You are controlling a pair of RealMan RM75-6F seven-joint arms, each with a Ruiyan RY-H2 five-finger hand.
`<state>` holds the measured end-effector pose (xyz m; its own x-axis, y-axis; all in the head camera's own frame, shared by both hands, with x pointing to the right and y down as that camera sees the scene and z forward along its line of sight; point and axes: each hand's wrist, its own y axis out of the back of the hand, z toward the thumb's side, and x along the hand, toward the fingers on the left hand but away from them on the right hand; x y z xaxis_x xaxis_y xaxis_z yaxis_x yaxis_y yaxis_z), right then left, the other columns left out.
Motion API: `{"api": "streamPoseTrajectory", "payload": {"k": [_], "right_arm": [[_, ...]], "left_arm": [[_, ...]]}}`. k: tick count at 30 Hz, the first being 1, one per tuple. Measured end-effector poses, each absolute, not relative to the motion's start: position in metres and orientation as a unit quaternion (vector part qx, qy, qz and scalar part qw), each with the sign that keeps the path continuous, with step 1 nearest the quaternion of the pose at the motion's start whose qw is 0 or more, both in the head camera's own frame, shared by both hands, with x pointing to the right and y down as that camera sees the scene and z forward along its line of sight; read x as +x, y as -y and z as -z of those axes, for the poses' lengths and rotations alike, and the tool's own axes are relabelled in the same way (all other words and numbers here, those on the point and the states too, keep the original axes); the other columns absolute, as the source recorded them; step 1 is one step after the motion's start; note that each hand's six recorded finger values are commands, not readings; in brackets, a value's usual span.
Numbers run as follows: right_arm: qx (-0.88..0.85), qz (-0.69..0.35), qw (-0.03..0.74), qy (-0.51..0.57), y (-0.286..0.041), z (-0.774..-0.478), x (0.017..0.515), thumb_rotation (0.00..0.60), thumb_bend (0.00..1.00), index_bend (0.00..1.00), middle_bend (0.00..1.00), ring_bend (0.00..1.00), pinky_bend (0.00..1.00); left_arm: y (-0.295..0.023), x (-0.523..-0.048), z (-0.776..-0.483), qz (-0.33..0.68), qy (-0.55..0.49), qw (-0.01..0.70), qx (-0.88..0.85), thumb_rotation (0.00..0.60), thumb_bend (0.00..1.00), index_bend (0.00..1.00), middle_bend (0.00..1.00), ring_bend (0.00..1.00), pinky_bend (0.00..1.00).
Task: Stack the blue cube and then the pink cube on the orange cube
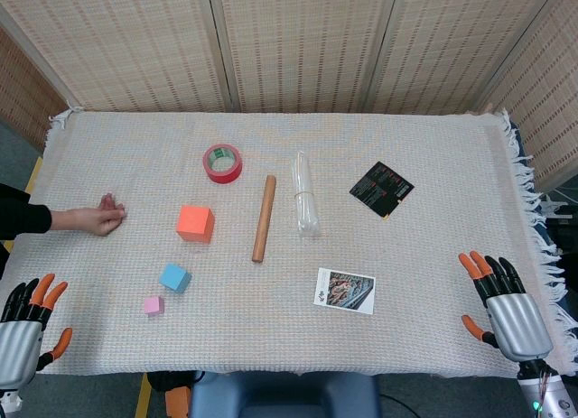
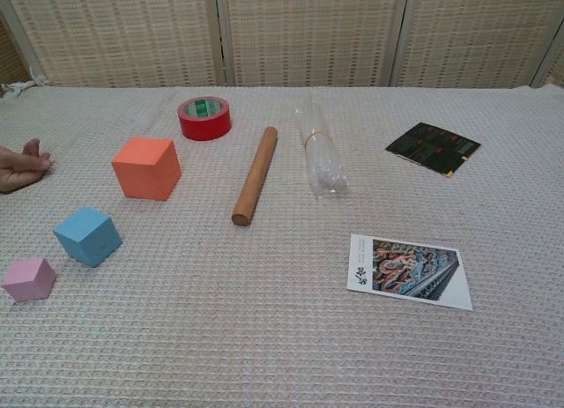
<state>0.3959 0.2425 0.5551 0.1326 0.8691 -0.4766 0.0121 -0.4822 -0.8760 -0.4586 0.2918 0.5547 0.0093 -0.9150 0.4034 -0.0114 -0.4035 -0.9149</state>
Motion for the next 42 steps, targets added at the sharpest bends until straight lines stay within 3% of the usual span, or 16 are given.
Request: {"api": "streamPoseTrajectory", "payload": {"k": [7, 9, 11, 12, 14, 17, 22, 31, 42], "right_arm": [[-0.648, -0.565, 0.379, 0.343, -0.242, -0.553, 0.398, 0.600, 0.15, 0.00, 0.00, 0.00, 0.00], [-0.648, -0.565, 0.378, 0.344, -0.242, -0.553, 0.398, 0.600, 0.15, 0.00, 0.00, 0.00, 0.00], [-0.648, -0.565, 0.377, 0.344, -0.241, -0.553, 0.399, 0.600, 0.15, 0.00, 0.00, 0.00, 0.00], [-0.649, -0.565, 0.377, 0.344, -0.241, -0.553, 0.398, 0.600, 0.15, 0.00, 0.00, 0.00, 0.00], [-0.649, -0.564, 0.378, 0.344, -0.240, -0.554, 0.398, 0.600, 0.15, 0.00, 0.00, 0.00, 0.00], [-0.648, -0.565, 0.378, 0.344, -0.239, -0.555, 0.398, 0.600, 0.15, 0.00, 0.00, 0.00, 0.00], [-0.644, -0.569, 0.376, 0.345, -0.237, -0.558, 0.399, 0.600, 0.15, 0.00, 0.00, 0.00, 0.00], [-0.639, -0.581, 0.369, 0.345, -0.233, -0.563, 0.403, 0.600, 0.15, 0.00, 0.00, 0.00, 0.00], [-0.632, -0.587, 0.365, 0.351, -0.229, -0.564, 0.407, 0.600, 0.15, 0.00, 0.00, 0.00, 0.00]], "left_arm": [[-0.290, -0.449, -0.563, 0.579, -0.372, 0.387, -0.613, 0.600, 0.36, 0.09, 0.00, 0.00, 0.08], [-0.287, -0.443, -0.567, 0.574, -0.363, 0.392, -0.621, 0.600, 0.36, 0.09, 0.01, 0.00, 0.11], [-0.284, -0.437, -0.570, 0.571, -0.352, 0.399, -0.625, 0.600, 0.36, 0.09, 0.10, 0.04, 0.21], [-0.281, -0.433, -0.573, 0.569, -0.343, 0.404, -0.628, 0.600, 0.36, 0.09, 0.14, 0.08, 0.27], [-0.275, -0.426, -0.578, 0.565, -0.330, 0.410, -0.635, 0.600, 0.36, 0.10, 0.34, 0.29, 0.49], [-0.265, -0.414, -0.588, 0.558, -0.309, 0.411, -0.652, 0.600, 0.36, 0.11, 0.64, 0.58, 0.70], [-0.248, -0.392, -0.612, 0.552, -0.256, 0.408, -0.680, 0.600, 0.36, 0.14, 0.86, 0.78, 0.88], [-0.214, -0.351, -0.647, 0.533, -0.204, 0.424, -0.703, 0.600, 0.36, 0.21, 1.00, 0.92, 0.99], [-0.199, -0.346, -0.677, 0.544, -0.174, 0.423, -0.703, 0.600, 0.35, 0.26, 1.00, 0.96, 1.00]]}}
